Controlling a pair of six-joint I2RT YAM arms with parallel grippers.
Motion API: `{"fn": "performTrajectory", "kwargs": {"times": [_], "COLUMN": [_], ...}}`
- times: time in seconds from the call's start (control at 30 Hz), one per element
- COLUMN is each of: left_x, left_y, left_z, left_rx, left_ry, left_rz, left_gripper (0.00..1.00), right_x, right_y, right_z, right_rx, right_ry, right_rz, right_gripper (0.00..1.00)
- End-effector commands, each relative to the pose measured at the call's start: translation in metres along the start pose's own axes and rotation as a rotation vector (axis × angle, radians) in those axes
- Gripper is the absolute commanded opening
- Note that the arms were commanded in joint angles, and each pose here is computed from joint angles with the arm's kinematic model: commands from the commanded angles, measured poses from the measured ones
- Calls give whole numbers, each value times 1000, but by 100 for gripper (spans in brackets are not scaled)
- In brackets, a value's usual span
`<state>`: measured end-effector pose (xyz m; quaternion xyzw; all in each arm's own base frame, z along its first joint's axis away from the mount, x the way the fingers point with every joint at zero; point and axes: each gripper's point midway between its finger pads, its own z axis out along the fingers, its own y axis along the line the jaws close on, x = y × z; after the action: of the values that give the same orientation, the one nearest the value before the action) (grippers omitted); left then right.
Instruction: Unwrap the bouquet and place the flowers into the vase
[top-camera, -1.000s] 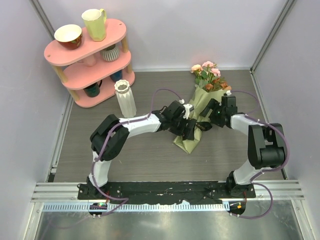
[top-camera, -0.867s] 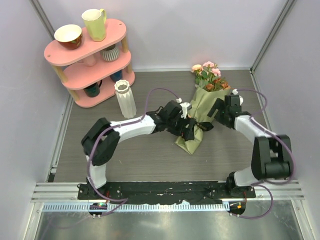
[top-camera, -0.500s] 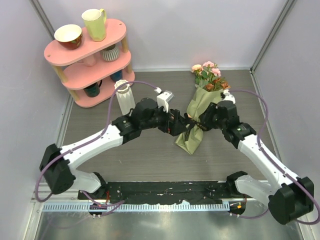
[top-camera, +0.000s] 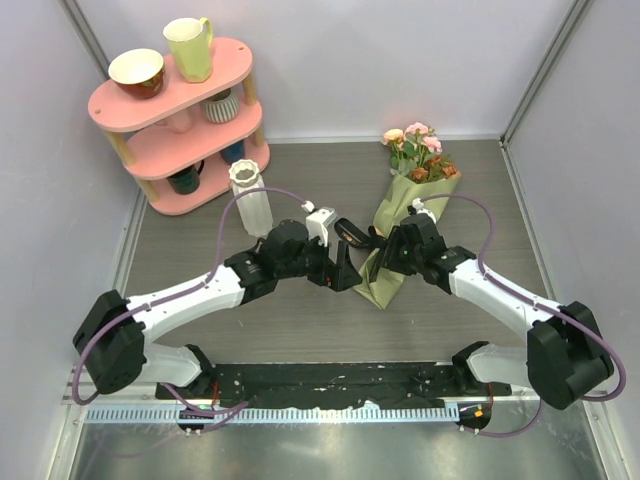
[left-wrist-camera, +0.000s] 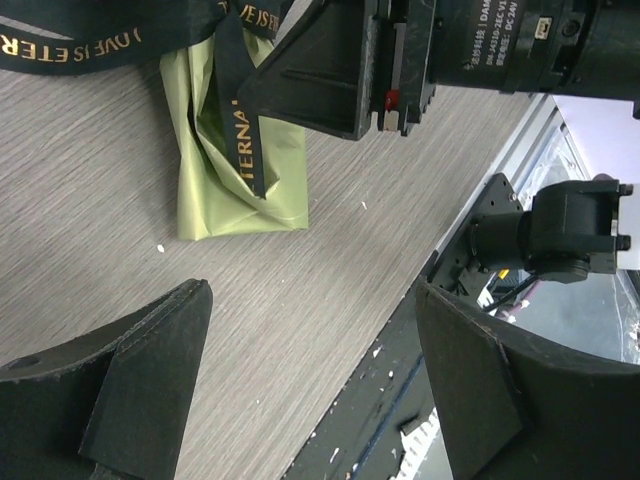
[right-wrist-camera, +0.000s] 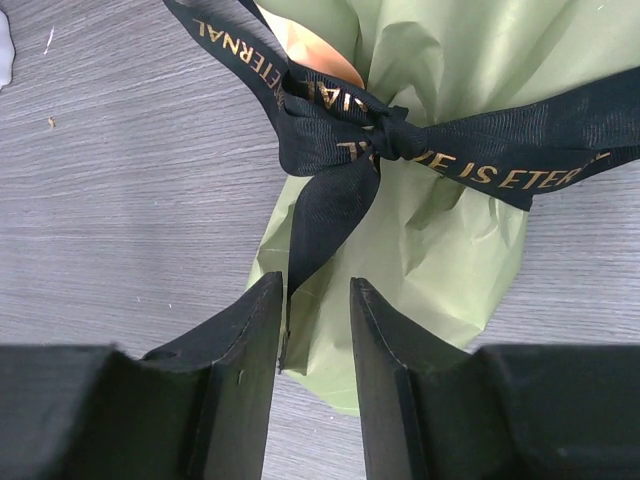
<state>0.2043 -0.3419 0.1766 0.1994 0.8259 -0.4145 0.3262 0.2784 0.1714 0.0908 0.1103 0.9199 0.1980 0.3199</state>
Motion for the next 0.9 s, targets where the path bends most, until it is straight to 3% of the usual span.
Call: {"fn": "performTrajectory", "kwargs": {"times": [0.0,0.07,0.17,0.3,0.43,0.5,0.6,0.87], "left_x": [-18,-14,-12,-15,-14,-5,-2,24], "left_y": [-10,-4,8,23,48,62,79,109], "left_z": [14,24,33,49,74,90,109,131], "left_rx": [51,35,-10,-73,-182,-235,-278,-337], "left_ry": [-51,-29,-26,-24,13,78,106,150], "left_rz": [4,2,-3,9,25,25,21,-21], "left_gripper": [86,85,85,80,77,82,81,48], "right_x": [-11,-12,-10,-16,-29,-32,-40,-71], "right_y": [12,14,18,24,40,42,45,72], "right_z": [7,11,16,9,-25,-34,-47,-82], "right_rx": [-53,-59,-73,-96,-176,-186,-199,-288], "right_ry": [-61,-61,-45,-64,-111,-124,-153,-246], "right_rz": [31,36,40,36,28,27,29,39], "right_gripper": [38,38,27,1,1,1,1,1]}}
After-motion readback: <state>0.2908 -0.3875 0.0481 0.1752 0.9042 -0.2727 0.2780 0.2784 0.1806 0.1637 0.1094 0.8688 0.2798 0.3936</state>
